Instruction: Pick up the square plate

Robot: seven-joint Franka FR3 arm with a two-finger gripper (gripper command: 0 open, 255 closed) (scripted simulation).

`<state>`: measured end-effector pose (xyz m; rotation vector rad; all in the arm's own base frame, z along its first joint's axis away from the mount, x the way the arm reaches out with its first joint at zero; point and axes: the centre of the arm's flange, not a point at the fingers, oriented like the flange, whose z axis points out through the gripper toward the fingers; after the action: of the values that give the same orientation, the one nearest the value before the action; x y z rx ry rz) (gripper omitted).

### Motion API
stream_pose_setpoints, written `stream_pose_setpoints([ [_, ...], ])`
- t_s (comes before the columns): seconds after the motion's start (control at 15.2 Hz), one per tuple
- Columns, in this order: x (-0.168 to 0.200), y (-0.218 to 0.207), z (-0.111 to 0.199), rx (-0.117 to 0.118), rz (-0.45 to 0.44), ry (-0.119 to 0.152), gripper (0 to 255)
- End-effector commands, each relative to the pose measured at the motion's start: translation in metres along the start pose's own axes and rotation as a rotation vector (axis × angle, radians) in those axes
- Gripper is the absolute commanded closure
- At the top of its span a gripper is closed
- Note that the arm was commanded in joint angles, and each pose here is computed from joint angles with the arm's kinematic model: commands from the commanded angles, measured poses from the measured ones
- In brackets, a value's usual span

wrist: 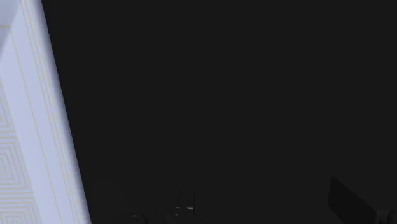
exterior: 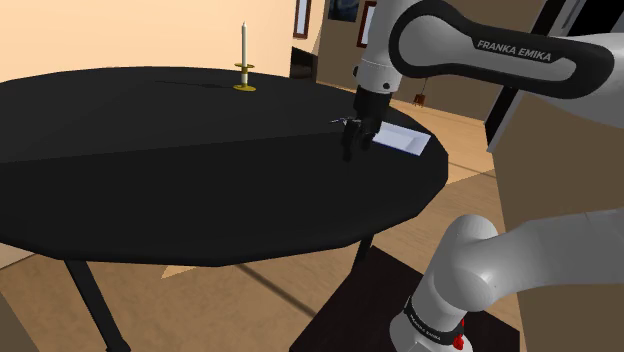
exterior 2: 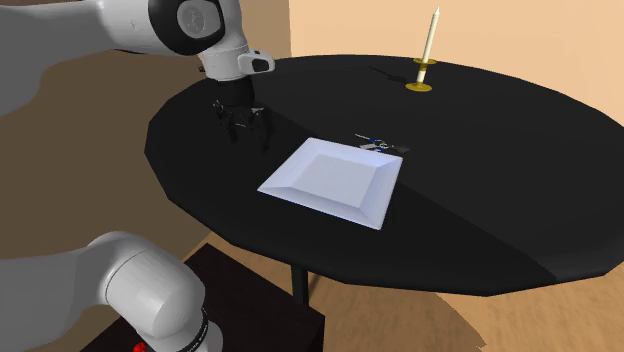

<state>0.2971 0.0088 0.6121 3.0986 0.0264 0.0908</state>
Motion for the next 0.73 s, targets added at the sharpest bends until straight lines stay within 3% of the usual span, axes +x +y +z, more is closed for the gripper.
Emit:
stream_pose_setpoints([
  [0.0,0.000,0.000,0.000,0.000,0.000,0.000,0],
  [0.66,-0.050,0.093,-0.044,-0.114,-0.088,-0.043,0],
])
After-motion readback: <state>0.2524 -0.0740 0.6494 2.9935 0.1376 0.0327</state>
